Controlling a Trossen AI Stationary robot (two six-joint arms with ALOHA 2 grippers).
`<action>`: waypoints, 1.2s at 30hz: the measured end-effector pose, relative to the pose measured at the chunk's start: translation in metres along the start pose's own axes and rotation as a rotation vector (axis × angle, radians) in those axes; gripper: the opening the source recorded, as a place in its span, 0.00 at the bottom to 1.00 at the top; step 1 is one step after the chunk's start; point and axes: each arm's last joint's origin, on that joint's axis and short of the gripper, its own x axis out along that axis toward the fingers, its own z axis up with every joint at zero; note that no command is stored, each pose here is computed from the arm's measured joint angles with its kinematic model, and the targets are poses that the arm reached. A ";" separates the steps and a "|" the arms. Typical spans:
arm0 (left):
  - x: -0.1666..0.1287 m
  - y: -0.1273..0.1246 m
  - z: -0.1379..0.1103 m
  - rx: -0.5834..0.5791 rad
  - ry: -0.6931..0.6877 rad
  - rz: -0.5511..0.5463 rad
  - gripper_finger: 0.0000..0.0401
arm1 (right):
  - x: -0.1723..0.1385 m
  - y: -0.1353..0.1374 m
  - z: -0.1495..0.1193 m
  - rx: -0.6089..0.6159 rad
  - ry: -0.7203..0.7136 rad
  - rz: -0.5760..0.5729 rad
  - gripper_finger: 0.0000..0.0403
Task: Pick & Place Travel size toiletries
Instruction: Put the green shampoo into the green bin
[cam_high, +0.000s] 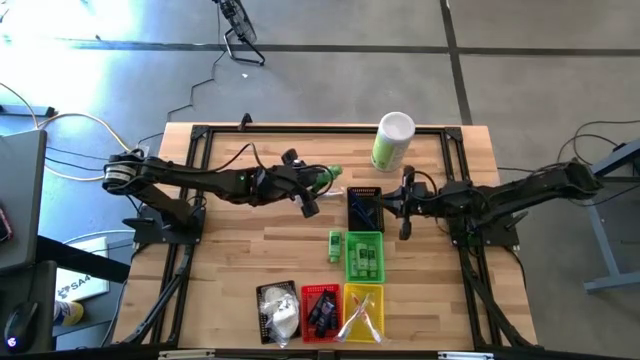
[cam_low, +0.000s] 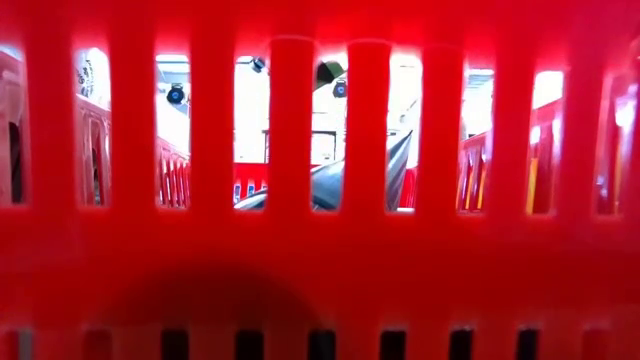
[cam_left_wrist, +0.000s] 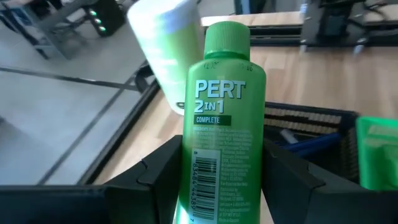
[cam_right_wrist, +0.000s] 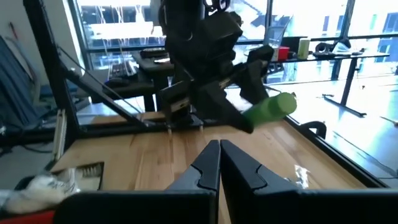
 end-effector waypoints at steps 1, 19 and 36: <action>0.000 0.000 0.000 -0.011 -0.001 -0.015 0.45 | 0.003 0.001 -0.001 0.001 -0.006 -0.005 0.01; -0.001 -0.005 0.004 -0.058 -0.041 -0.195 0.45 | 0.043 0.009 -0.034 -0.009 0.016 -0.055 0.24; -0.002 -0.011 0.011 -0.075 -0.115 -0.389 0.45 | 0.060 0.006 -0.042 0.024 -0.091 -0.044 0.80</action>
